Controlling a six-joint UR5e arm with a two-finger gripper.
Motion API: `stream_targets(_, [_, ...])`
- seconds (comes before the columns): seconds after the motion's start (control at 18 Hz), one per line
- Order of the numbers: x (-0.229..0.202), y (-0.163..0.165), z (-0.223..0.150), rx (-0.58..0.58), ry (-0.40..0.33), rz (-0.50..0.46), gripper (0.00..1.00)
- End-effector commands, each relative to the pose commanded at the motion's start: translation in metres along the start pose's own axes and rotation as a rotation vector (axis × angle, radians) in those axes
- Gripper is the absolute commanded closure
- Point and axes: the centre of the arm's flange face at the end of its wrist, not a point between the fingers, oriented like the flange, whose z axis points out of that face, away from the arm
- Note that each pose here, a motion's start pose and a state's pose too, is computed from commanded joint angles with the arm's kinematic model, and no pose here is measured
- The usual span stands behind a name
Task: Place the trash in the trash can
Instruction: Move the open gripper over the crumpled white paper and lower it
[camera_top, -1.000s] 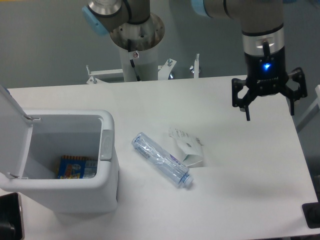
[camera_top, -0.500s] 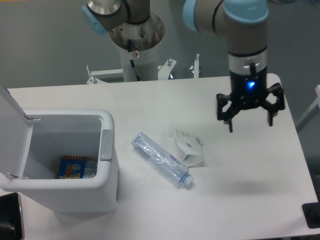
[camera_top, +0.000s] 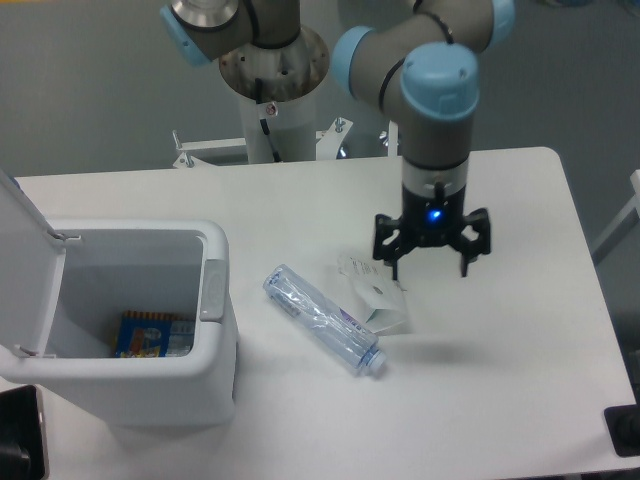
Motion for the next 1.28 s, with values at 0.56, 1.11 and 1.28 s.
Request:
stream_targets(0.56, [0.028, 0.016, 0.058, -0.091, 0.072, 0.014, 0.0])
stream_targets(1.11, [0.031, 0.016, 0.085, -0.147, 0.053, -0.035, 0.0])
stream_targets(1.28, [0.027, 0.017, 0.089, -0.16, 0.023, -0.034, 0.0])
